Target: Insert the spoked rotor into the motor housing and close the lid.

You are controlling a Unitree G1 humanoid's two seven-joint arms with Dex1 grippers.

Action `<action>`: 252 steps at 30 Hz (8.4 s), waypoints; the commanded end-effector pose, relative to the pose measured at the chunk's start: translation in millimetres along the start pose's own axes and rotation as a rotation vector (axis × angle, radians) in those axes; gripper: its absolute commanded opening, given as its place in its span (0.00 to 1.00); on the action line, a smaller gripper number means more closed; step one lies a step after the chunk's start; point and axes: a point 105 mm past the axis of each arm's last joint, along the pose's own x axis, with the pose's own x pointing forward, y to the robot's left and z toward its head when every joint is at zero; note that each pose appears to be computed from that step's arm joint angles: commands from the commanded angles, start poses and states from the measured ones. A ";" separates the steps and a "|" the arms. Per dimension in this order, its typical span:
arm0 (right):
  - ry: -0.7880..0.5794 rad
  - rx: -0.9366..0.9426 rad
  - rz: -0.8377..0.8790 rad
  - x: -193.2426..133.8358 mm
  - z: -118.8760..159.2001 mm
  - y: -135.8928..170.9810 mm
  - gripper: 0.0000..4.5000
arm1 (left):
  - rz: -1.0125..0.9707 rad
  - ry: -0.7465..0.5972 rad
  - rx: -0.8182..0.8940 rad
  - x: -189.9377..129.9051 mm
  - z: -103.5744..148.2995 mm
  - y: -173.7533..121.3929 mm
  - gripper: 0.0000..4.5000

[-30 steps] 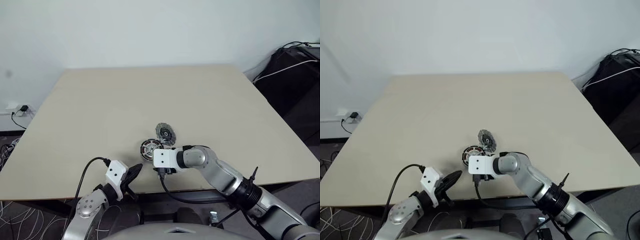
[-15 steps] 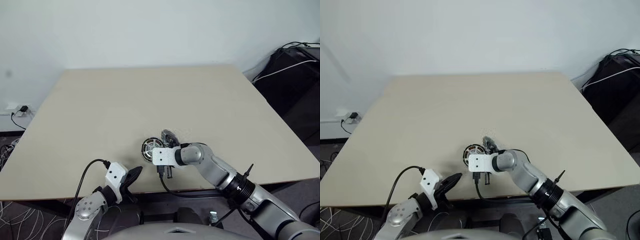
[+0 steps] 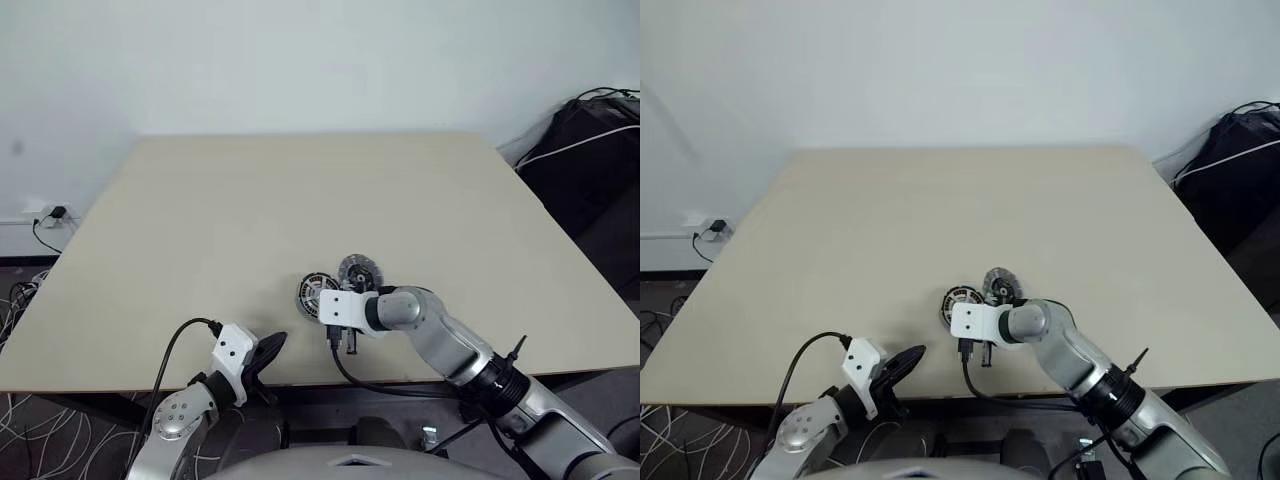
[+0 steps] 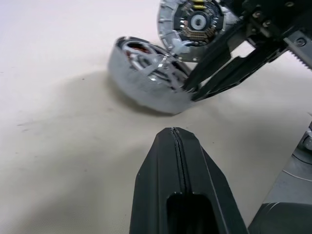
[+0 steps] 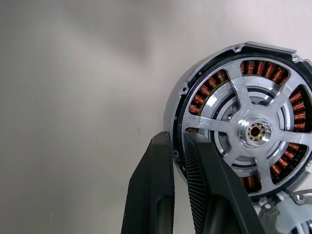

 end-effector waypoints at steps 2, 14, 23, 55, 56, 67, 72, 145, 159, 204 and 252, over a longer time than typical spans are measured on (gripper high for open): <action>-0.033 0.050 -0.035 -21.1 7.0 -5.1 0.02 | -0.013 -0.052 0.015 3.3 12.8 -0.3 0.00; -0.048 0.350 -0.015 -26.6 18.7 2.5 0.02 | -0.036 -0.048 0.017 6.5 12.6 -0.3 0.00; -0.033 0.406 -0.017 -3.7 18.2 4.5 0.02 | -0.021 -0.046 0.012 4.9 11.4 0.3 0.00; -0.579 0.562 -0.521 -60.5 98.3 -84.4 0.66 | -0.030 -0.038 0.006 2.5 11.5 0.2 0.00; -0.594 0.559 -0.568 -67.3 97.7 -90.5 0.66 | -0.030 -0.038 0.005 2.5 11.5 0.2 0.00; 0.040 0.188 -1.042 -127.9 -55.0 -94.9 0.17 | -0.037 -0.036 0.017 2.0 10.1 -2.0 0.00; 0.204 0.220 -0.794 -109.9 -94.5 -30.9 0.01 | -0.040 -0.032 0.024 0.6 10.8 0.9 0.00; -0.436 0.601 -0.461 -12.9 24.0 -26.9 0.43 | -0.026 -0.013 0.034 -3.6 3.8 10.1 0.00; -0.390 0.627 -0.409 7.7 18.1 -13.0 0.99 | -0.023 -0.012 0.033 -5.1 -3.3 14.3 0.00; -0.270 0.580 -0.418 19.4 11.5 -15.6 0.71 | -0.019 -0.030 0.036 -2.2 10.8 9.6 0.00; -0.159 0.667 -0.380 22.4 -14.9 -10.7 0.71 | -0.017 -0.030 0.031 -0.7 21.9 4.0 0.00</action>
